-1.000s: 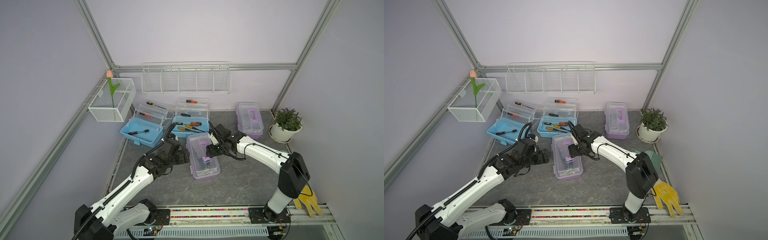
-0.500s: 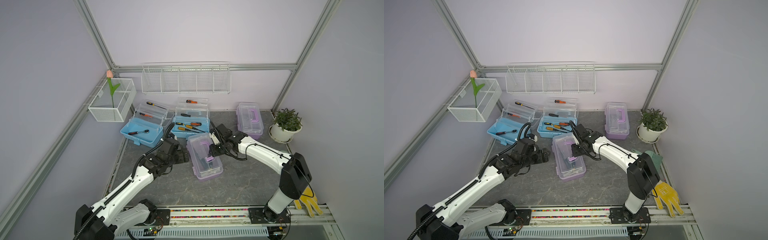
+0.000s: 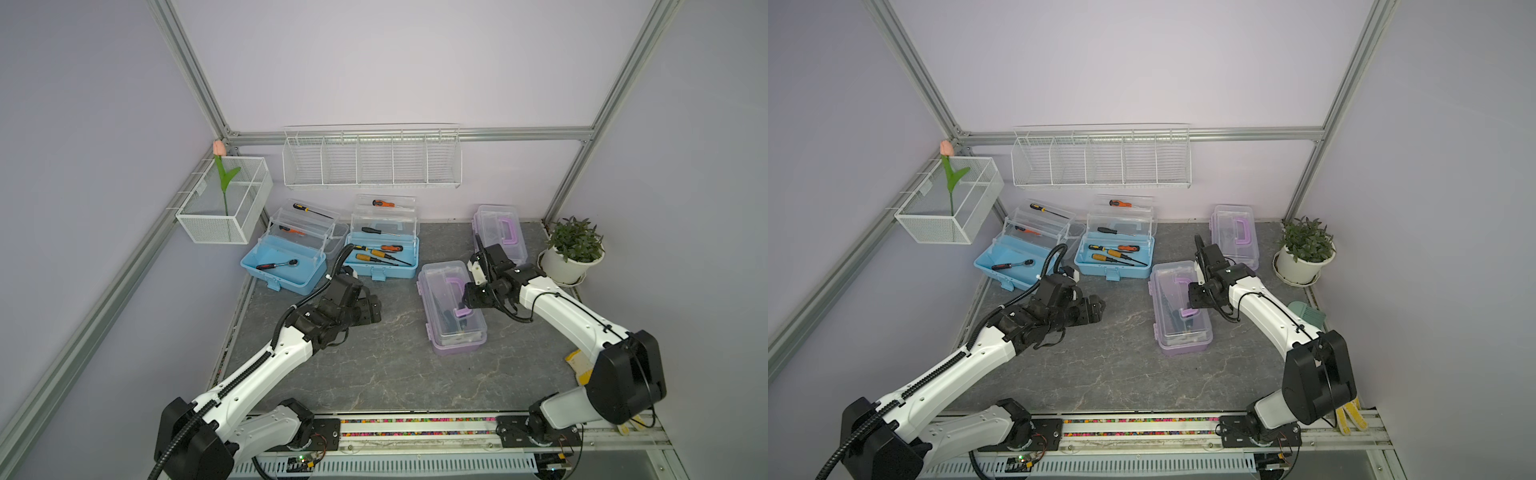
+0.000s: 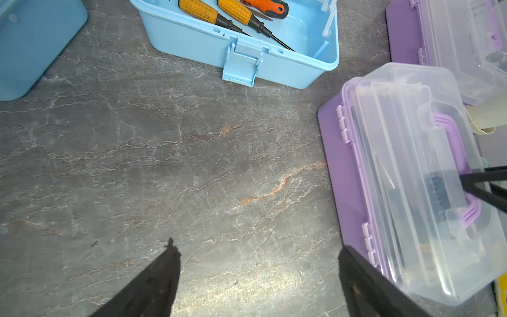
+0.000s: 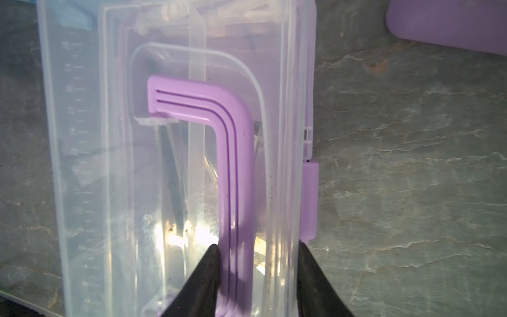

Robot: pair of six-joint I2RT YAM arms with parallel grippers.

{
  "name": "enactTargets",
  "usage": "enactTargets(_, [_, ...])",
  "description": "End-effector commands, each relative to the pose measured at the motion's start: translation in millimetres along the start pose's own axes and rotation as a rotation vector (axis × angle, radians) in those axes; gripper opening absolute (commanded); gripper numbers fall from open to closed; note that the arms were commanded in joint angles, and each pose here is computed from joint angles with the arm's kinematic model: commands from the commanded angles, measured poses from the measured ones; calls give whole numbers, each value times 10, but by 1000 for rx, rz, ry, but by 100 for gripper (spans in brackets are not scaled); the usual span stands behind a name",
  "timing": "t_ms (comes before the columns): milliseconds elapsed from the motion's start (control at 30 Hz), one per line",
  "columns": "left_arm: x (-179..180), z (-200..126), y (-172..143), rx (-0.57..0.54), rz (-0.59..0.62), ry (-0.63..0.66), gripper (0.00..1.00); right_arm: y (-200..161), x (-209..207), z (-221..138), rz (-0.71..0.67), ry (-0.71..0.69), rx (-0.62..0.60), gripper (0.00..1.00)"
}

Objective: Close toolboxes
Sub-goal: Move the toolbox to the center of the board.

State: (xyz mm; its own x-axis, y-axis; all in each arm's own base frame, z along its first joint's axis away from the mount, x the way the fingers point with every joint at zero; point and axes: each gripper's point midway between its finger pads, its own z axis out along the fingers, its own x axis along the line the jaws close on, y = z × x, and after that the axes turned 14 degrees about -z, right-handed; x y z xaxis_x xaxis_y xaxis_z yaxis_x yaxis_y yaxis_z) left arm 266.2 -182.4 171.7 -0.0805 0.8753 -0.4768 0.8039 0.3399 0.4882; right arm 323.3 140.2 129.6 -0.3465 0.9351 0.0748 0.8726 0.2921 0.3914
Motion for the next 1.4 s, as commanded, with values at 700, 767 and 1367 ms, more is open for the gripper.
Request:
enactTargets(700, [-64,-16,148,-31,66,15,91,1810,-1080,855,91,-324,-96,28])
enactTargets(767, [-79,-27,170,-36,66,15,91,1874,-1198,890,119,-336,-87,28])
enactTargets(1367, [-118,101,253,-43,104,35,92,2031,-1337,342,97,-217,-200,68])
